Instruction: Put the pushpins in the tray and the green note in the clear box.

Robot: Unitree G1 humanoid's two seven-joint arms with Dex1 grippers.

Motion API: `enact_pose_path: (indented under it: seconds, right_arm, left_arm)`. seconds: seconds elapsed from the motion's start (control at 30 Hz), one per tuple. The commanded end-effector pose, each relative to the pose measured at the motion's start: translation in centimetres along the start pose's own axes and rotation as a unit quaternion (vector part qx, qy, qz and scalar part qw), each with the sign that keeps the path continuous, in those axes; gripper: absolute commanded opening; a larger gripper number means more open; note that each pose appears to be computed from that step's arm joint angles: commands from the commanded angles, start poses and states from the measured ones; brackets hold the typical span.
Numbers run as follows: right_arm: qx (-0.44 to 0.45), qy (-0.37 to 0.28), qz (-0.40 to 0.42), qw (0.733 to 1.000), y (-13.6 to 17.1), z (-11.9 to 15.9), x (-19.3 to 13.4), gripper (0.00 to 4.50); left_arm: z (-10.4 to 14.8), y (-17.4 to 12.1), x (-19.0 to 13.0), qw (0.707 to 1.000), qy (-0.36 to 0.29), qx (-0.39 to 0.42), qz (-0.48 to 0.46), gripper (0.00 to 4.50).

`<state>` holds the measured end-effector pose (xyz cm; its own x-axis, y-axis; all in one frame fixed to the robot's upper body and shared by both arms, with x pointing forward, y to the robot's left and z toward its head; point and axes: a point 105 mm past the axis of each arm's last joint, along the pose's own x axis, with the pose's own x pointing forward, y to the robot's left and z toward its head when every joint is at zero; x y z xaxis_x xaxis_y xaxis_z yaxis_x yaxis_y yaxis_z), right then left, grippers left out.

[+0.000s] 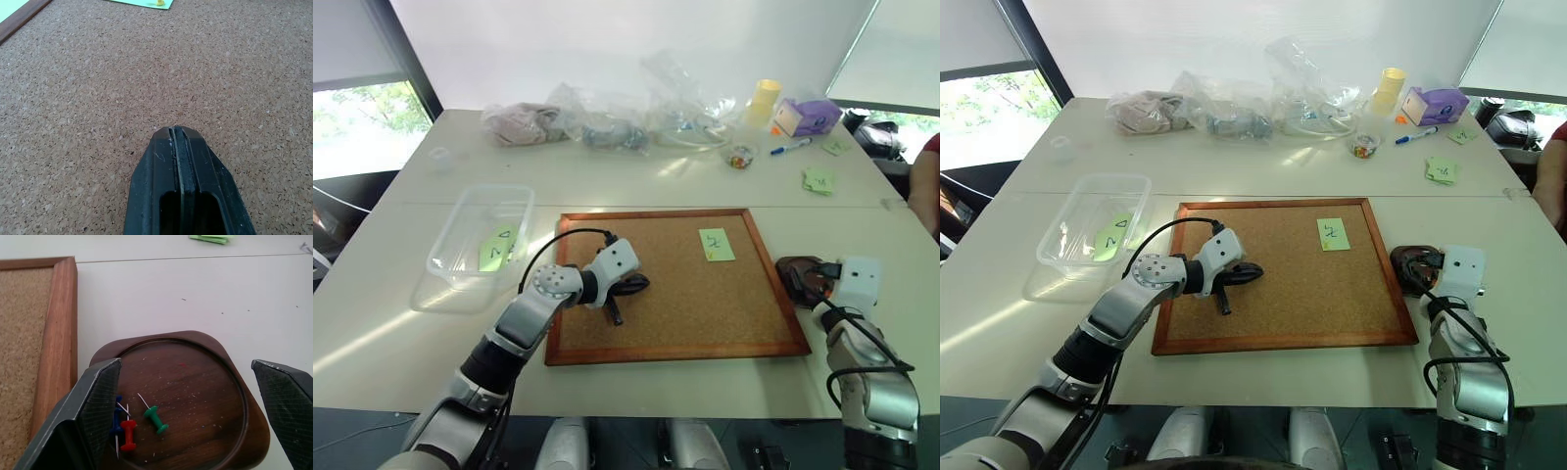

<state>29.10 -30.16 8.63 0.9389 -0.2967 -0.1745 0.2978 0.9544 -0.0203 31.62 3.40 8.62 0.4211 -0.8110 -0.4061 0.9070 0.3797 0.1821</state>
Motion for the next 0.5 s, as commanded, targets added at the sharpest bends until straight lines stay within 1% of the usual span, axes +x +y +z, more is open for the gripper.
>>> enact_pose_path:
  seconds: [0.03,0.1,0.27,0.33,0.37,0.4,0.47,0.5]
  right_arm:
    - [0.037,-0.041,-0.007,0.998,-0.5,2.3,-0.2,4.46]
    - [0.052,-0.044,-0.01,0.998,-0.6,2.5,-0.2,4.46]
    - [0.138,-0.107,0.007,0.985,-0.7,5.4,-1.0,4.46]
    - [0.147,-0.129,0.027,0.98,-0.4,6.5,-1.5,4.46]
    - [0.139,-0.135,0.041,0.98,0.0,6.9,-1.8,4.46]
    - [0.11,-0.137,0.07,0.982,0.9,7.2,-2.1,4.46]
    - [0.031,-0.121,0.156,0.98,4.3,7.0,-2.8,4.46]
    - [0.009,-0.113,0.182,0.977,5.3,6.7,-3.1,4.46]
  left_arm:
    - [-2.1,-0.2,0.2,0.999,0.04,-0.014,0.003,0.0]
    - [-2.1,-0.1,0.2,0.999,0.04,-0.014,0.003,0.0]
    - [-2.1,-0.1,0.1,0.999,0.041,-0.014,0.004,0.0]
    - [-2.2,-0.1,0.1,0.999,0.041,-0.014,0.005,0.0]
    - [-2.2,-0.1,0.1,0.999,0.041,-0.014,0.005,0.0]
    - [-2.2,-0.1,0.0,0.999,0.04,-0.014,0.004,0.0]
    - [-2.1,-0.2,0.0,0.999,0.039,-0.014,0.002,0.0]
    - [-2.1,-0.2,0.0,0.999,0.039,-0.014,0.002,0.0]
